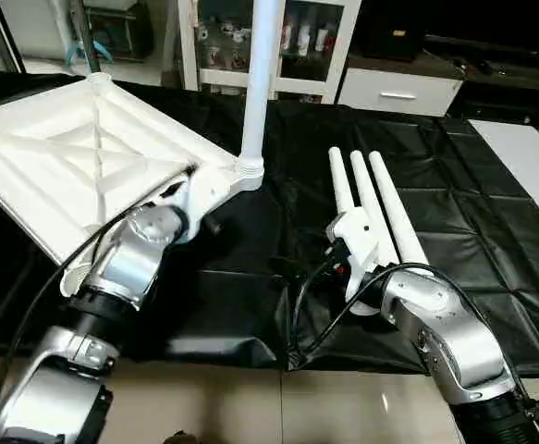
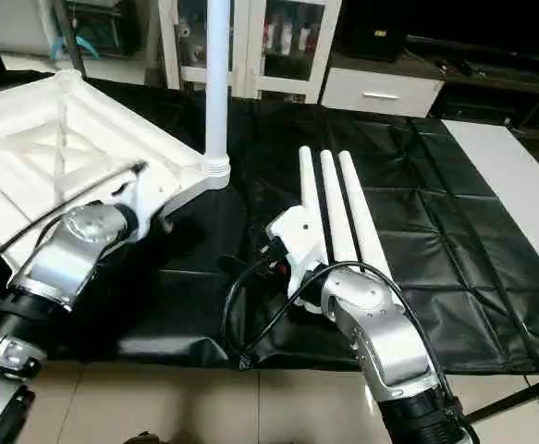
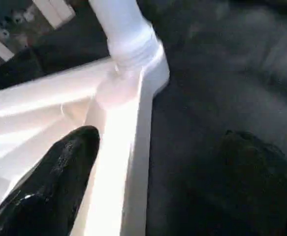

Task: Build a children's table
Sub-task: Rotate leg to tighten, then rotate table base

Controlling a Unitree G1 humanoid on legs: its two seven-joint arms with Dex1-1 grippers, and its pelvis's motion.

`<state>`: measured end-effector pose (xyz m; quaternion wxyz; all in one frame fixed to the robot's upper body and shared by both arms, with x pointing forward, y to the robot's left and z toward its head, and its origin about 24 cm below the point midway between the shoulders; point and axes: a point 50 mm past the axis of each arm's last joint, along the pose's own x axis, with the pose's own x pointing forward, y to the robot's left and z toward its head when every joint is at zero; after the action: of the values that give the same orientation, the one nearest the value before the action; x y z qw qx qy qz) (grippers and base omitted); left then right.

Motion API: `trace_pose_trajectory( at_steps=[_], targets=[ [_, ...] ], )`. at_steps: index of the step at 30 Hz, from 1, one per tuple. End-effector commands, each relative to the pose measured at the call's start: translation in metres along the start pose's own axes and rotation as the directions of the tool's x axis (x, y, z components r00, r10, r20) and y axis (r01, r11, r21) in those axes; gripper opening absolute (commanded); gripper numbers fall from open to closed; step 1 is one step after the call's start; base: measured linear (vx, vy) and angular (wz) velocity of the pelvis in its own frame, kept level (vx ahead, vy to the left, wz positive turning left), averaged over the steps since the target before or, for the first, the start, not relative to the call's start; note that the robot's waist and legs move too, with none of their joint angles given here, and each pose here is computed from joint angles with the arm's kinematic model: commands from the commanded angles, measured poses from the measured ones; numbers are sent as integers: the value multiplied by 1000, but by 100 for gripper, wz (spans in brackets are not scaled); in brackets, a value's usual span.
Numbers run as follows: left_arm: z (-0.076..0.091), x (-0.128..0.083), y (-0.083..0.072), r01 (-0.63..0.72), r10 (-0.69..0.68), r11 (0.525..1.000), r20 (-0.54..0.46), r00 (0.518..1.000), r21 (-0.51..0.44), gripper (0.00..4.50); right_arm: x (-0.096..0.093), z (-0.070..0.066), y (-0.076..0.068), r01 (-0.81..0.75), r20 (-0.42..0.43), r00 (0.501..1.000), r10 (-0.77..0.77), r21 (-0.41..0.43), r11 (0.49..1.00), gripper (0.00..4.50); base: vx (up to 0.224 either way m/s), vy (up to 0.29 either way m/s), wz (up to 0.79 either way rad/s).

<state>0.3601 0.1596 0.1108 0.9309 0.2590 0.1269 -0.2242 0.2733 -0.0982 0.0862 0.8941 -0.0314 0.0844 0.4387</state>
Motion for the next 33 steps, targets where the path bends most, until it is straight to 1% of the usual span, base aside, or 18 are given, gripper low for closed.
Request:
trace_pose_trajectory(
  at_steps=[1,3,5,7,8,11,13,15,16,17,18,21,24,25,27,28,29,33],
  targets=[
    [5,-7,10,-26,28,998,37,999,-59,445,-3,2,1,6,0,1000,-6,-13,1000,353,0,0,0],
    [4,-21,23,-33,39,993,46,998,-110,445,-3,2,2,5,3,1000,-5,-9,1000,353,0,0,0],
    [-4,-39,40,-49,50,994,8,999,-98,445,-3,2,2,-3,3,1000,3,-5,1000,353,0,0,0],
    [-10,-48,50,-80,78,995,-36,996,-58,445,-3,2,2,-10,2,1000,10,-7,1000,353,0,0,0],
    [-22,-65,71,-155,159,987,-140,977,41,445,-2,3,3,-25,-1,1000,25,-9,1000,353,0,0,0],
    [-33,-92,99,-254,288,955,-263,921,156,445,-1,3,4,-42,-3,999,42,-12,999,353,0,0,0],
    [-35,-106,111,-304,349,934,-308,885,185,445,-1,3,5,-48,-3,999,48,-13,999,353,0,0,0],
    [-44,-124,119,-283,374,921,-406,834,267,445,1,3,5,-55,-4,998,55,-14,998,353,0,0,0],
    [-46,-128,120,-280,381,918,-425,822,281,445,1,3,5,-57,-4,998,57,-14,998,353,0,0,0],
    [-52,-143,128,-275,417,901,-490,766,336,445,2,4,5,-62,-4,998,62,-16,998,353,0,0,0],
    [-52,-143,128,-275,417,901,-490,766,336,445,2,4,5,-62,-4,998,62,-16,998,353,0,0,0],
    [-61,-158,133,-247,427,897,-571,701,366,445,3,4,6,-70,-5,998,70,-18,997,353,0,0,0],
    [-70,-162,131,-212,404,907,-612,680,363,445,3,4,6,-74,-5,997,74,-18,997,353,0,0,0],
    [-77,-160,126,-194,376,920,-626,684,341,445,4,3,6,-76,-5,997,76,-19,997,353,0,0,0],
    [-85,-149,112,-177,304,949,-615,727,261,445,4,4,6,-80,-5,997,80,-18,997,353,0,0,0],
    [-85,-149,112,-177,304,949,-615,727,261,445,4,4,6,-80,-5,997,80,-18,997,353,0,0,0],
    [-84,-138,99,-154,247,967,-598,763,203,445,3,4,6,-83,-4,997,83,-18,996,353,0,0,0],
    [-80,-127,89,-136,206,977,-573,793,163,445,2,4,6,-86,-5,996,86,-18,996,353,0,0,0]
  ],
)
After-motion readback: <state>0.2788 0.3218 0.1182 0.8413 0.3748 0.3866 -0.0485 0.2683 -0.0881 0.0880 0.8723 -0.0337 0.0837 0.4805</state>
